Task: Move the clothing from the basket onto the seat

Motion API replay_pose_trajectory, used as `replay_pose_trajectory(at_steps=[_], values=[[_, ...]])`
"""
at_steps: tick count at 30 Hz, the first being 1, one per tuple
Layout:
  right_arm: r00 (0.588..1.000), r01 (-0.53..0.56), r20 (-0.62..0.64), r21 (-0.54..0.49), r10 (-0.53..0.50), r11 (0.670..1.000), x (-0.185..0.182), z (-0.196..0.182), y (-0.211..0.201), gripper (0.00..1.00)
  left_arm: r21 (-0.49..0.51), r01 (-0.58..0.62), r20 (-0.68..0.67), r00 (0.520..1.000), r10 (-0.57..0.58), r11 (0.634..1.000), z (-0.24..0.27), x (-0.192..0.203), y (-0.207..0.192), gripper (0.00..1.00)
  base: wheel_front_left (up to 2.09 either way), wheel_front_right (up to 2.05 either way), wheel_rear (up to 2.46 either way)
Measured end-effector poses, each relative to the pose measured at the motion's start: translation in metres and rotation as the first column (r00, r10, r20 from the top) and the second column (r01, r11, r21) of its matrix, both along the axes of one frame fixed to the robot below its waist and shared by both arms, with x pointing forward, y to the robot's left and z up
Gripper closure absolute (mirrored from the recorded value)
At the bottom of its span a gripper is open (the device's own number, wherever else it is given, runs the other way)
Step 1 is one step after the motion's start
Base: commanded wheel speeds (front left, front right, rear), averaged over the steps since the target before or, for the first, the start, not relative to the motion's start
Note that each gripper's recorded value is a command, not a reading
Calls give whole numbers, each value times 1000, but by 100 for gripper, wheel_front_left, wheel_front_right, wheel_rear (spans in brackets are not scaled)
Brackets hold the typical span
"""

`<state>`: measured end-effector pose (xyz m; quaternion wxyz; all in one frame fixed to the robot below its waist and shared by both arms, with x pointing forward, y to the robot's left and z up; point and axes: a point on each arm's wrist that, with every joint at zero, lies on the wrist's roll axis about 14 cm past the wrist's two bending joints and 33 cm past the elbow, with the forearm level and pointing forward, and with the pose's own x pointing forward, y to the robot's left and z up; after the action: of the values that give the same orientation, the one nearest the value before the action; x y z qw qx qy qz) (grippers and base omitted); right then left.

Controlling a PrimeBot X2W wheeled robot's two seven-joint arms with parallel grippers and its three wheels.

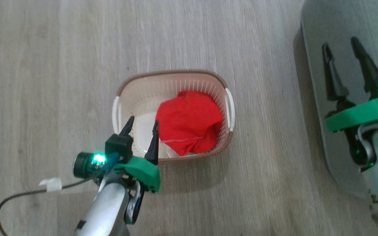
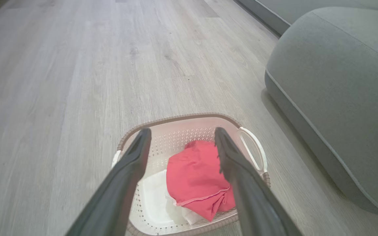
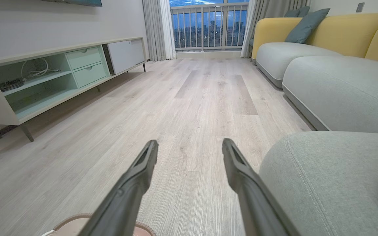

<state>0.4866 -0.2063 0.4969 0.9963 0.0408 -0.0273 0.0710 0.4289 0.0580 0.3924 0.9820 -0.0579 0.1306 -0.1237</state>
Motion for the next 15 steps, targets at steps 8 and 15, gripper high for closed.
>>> replay_pose_trajectory(at_steps=[8,15], values=[[1000,1,0,-25,-1,1000,30,-13,-11,0,-9,97,-95,991,-97,995,-45,22,-36,0,0,0,0],[1000,-8,-18,-36,7,999,55,-36,-12,0,-26,187,-172,967,-188,982,-90,39,-69,0,0,0,0]])
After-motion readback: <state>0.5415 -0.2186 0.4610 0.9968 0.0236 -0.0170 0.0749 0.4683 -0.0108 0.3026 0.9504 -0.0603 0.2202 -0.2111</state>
